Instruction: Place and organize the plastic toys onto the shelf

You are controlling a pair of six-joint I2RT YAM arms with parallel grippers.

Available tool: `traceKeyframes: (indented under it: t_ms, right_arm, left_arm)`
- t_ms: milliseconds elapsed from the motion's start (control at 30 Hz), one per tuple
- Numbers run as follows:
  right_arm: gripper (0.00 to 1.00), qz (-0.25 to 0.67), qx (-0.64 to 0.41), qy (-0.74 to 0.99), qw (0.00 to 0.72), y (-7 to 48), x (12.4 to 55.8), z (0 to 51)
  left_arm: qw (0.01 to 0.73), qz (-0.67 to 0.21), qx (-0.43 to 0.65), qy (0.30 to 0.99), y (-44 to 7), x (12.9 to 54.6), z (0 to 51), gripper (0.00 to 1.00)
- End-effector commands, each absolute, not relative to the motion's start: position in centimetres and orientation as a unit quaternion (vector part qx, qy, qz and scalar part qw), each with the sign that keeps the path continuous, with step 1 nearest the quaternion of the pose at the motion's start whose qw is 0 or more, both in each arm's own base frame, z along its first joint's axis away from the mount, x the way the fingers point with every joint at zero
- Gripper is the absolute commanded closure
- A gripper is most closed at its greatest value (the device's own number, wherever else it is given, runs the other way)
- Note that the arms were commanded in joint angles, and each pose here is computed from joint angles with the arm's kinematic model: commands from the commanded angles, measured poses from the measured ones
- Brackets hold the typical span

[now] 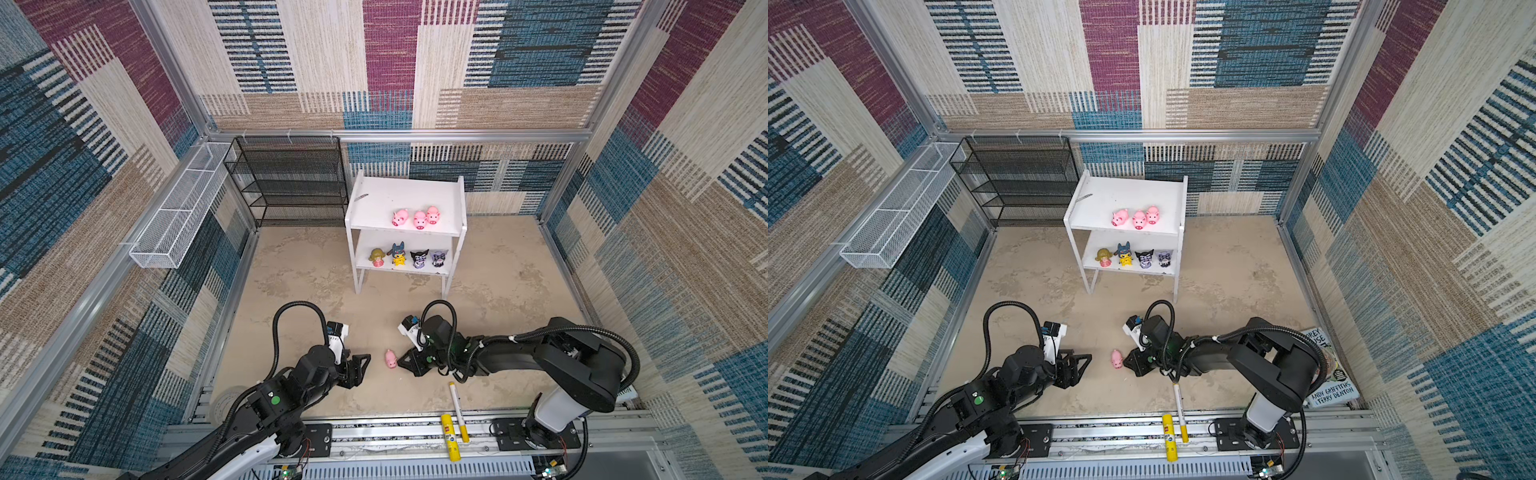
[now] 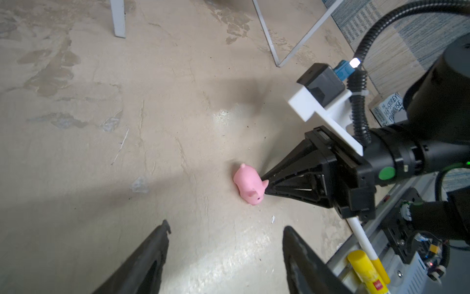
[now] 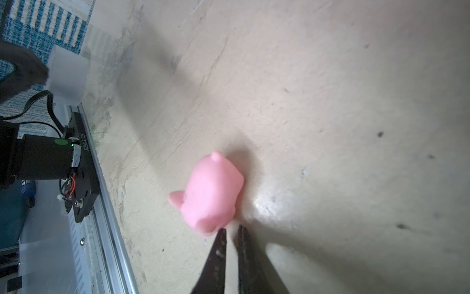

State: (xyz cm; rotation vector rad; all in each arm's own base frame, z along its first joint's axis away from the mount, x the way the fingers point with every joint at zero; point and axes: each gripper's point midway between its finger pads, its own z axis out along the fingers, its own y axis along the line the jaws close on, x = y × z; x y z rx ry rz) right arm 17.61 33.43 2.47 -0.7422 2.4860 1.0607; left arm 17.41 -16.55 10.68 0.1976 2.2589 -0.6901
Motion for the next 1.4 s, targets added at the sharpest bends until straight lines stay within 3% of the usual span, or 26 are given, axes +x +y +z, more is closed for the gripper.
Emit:
traceKeyframes:
  t_ms: [0,633,900,1367]
  right_arm:
    - [0.86,0.396,-0.266,0.862,0.174,34.9,17.4,3.5]
    - [0.81,0.331,-0.193,0.892,0.241,28.4,20.0,5.5]
    - [0.8,0.321,-0.172,0.888,0.279,26.2,21.1,7.7]
    - [0.79,0.319,-0.172,0.881,0.305,25.4,21.4,9.2]
  left_arm:
    - [0.358,-0.253,0.047,0.897,-15.7,17.3,9.1,0.28]
    - [0.297,-0.168,0.204,0.918,-23.5,16.4,5.0,0.3]
    - [0.293,-0.127,0.194,0.928,-25.0,17.9,4.4,0.32]
    - [0.289,-0.07,0.192,0.935,-25.0,19.1,3.9,0.59]
